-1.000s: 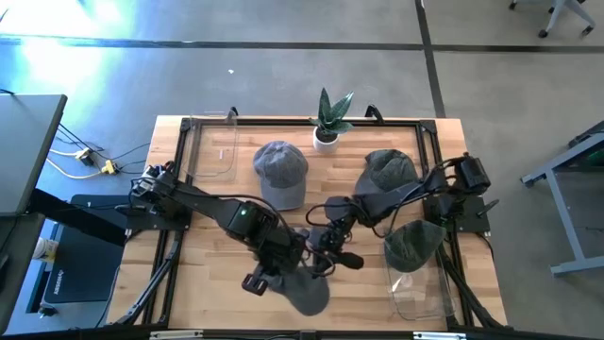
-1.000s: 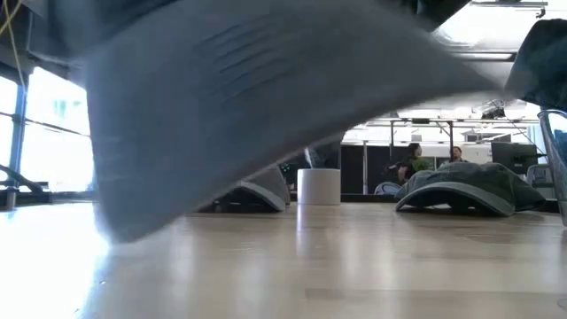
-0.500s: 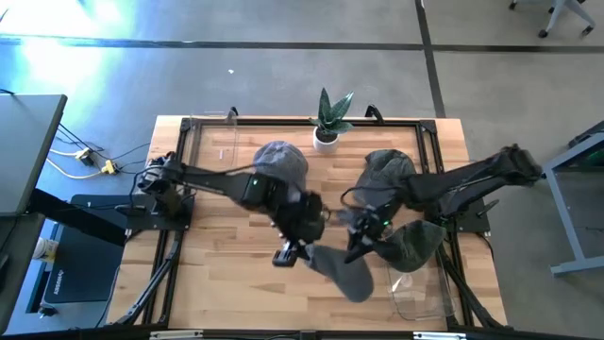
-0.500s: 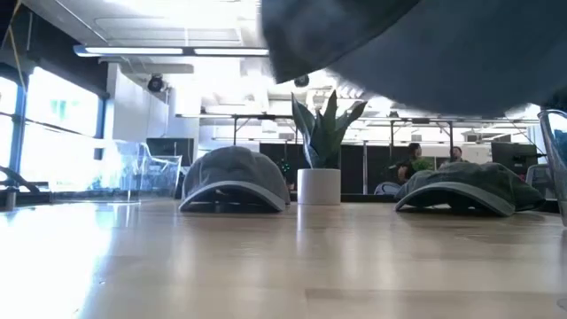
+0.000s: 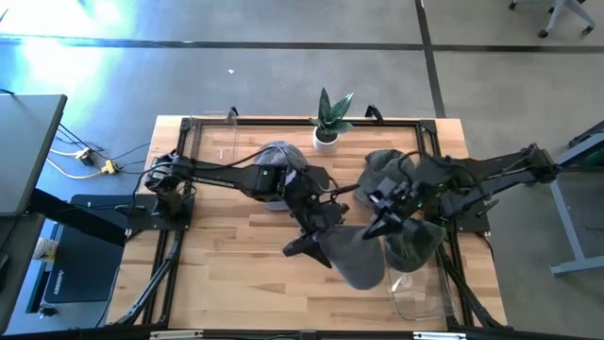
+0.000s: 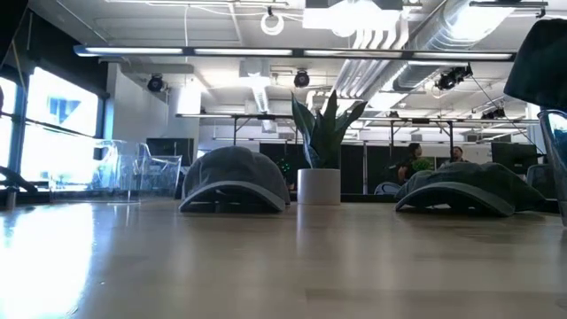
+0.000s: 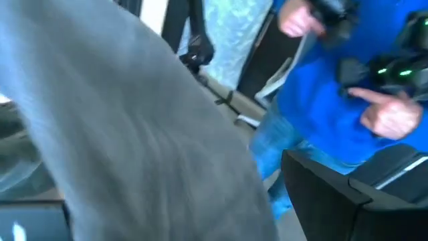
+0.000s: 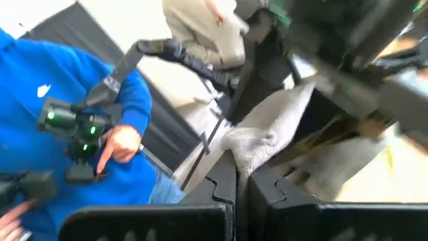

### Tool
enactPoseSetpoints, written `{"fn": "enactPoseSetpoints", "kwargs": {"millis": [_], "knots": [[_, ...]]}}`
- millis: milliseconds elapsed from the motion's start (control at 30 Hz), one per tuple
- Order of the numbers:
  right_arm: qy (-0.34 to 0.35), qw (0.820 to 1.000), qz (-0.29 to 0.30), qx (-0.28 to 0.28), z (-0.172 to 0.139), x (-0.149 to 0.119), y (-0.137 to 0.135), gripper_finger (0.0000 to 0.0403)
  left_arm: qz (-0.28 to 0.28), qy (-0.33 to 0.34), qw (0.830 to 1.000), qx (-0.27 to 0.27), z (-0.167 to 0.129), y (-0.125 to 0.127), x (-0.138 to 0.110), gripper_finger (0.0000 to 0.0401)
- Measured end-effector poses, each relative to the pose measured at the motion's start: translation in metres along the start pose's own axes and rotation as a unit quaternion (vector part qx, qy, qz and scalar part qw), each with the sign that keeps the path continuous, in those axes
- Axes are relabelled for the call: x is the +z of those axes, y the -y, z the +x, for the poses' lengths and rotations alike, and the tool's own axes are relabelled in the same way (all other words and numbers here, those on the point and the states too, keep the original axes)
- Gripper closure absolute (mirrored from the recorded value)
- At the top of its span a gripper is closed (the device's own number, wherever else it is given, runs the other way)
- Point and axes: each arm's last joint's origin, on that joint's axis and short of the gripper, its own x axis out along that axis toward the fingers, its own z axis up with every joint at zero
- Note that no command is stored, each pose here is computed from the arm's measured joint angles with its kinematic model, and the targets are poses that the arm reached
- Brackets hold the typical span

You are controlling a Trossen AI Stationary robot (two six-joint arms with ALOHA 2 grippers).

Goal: Pick & Place hat
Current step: Put the bottom gray cap into the top transparent bin

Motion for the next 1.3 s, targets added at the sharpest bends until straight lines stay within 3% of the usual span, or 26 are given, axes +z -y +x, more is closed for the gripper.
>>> {"fn": "enactPoseSetpoints", "kwargs": {"millis": [133,300,667,933,1133,1300], "knots": [[0.019,1.0,-0.002,-0.005,-0.014,0.002,-0.007,0.0402,-0.015,-0.006,0.999,-0.037,-0.003,0.004,0.001,0.0148],[0.012,1.0,0.009,-0.007,-0.021,0.0,-0.01,0.0402,-0.027,-0.009,0.998,-0.059,-0.004,0.007,0.001,0.0184],[0.0,1.0,0.011,0.005,-0.02,-0.003,-0.014,0.0403,-0.052,-0.022,0.996,-0.071,-0.017,0.022,0.006,0.0291],[0.01,0.999,-0.016,0.034,-0.012,-0.003,-0.023,0.0403,-0.045,-0.019,0.995,-0.092,-0.022,0.029,0.01,0.0392],[0.005,0.998,-0.045,0.035,0.0,-0.004,-0.018,0.0399,-0.058,-0.01,0.992,-0.109,-0.022,0.03,0.013,0.0395],[0.002,0.999,-0.044,0.001,0.008,-0.003,-0.003,0.0354,-0.102,-0.014,0.988,-0.117,-0.022,0.031,0.014,0.0399]]}}
